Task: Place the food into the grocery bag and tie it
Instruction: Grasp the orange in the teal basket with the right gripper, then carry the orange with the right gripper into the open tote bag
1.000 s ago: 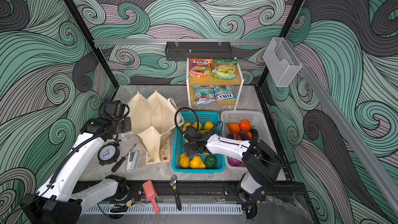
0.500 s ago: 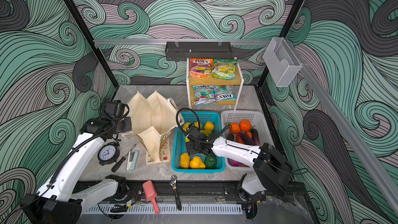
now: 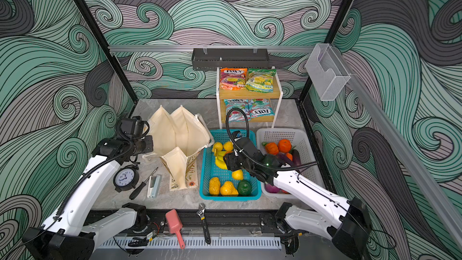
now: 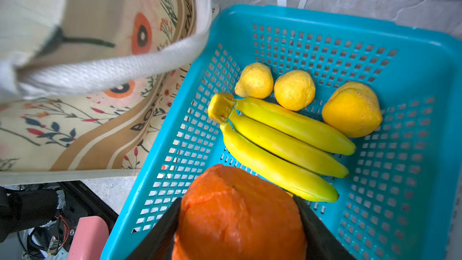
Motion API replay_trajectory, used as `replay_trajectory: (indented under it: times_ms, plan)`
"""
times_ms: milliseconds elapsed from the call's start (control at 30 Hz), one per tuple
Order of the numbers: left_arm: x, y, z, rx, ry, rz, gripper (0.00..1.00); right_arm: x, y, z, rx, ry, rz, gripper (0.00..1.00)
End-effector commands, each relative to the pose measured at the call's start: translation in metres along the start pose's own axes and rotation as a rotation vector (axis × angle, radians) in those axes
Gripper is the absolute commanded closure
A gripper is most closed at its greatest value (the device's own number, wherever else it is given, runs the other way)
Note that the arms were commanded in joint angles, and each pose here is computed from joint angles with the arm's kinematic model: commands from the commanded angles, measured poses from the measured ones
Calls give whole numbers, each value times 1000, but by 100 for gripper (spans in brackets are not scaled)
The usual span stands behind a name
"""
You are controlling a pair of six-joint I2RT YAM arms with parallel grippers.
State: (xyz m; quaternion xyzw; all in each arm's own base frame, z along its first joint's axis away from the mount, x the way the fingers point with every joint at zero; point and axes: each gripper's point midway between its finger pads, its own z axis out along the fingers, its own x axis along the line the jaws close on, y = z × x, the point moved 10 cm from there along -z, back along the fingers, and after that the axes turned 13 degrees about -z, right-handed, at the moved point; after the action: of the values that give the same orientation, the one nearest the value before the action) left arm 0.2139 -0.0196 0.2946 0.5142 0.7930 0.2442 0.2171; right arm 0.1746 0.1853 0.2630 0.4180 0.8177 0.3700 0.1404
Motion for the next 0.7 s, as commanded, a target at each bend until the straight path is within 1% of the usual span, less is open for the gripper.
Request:
replay_trajectory:
  times_ms: [0, 133, 300, 467, 567, 667]
  plan:
    - [1, -1, -2, -11, -30, -8, 100, 4, 34, -29, -103, 22, -85, 40]
    - [2, -1, -2, -16, -13, -7, 100, 13, 72, -40, -184, 67, -112, 41]
    - [3, -1, -2, -21, -4, -3, 100, 27, 114, -37, -210, 145, -125, 42]
    - [2, -2, -1, -19, -17, -1, 100, 42, 147, -17, -183, 246, -136, 44]
    - [1, -2, -1, -13, -32, 3, 100, 51, 159, 1, -143, 274, -138, 46]
    - [0, -3, -1, -5, -42, 4, 100, 64, 170, 16, -129, 319, -155, 45]
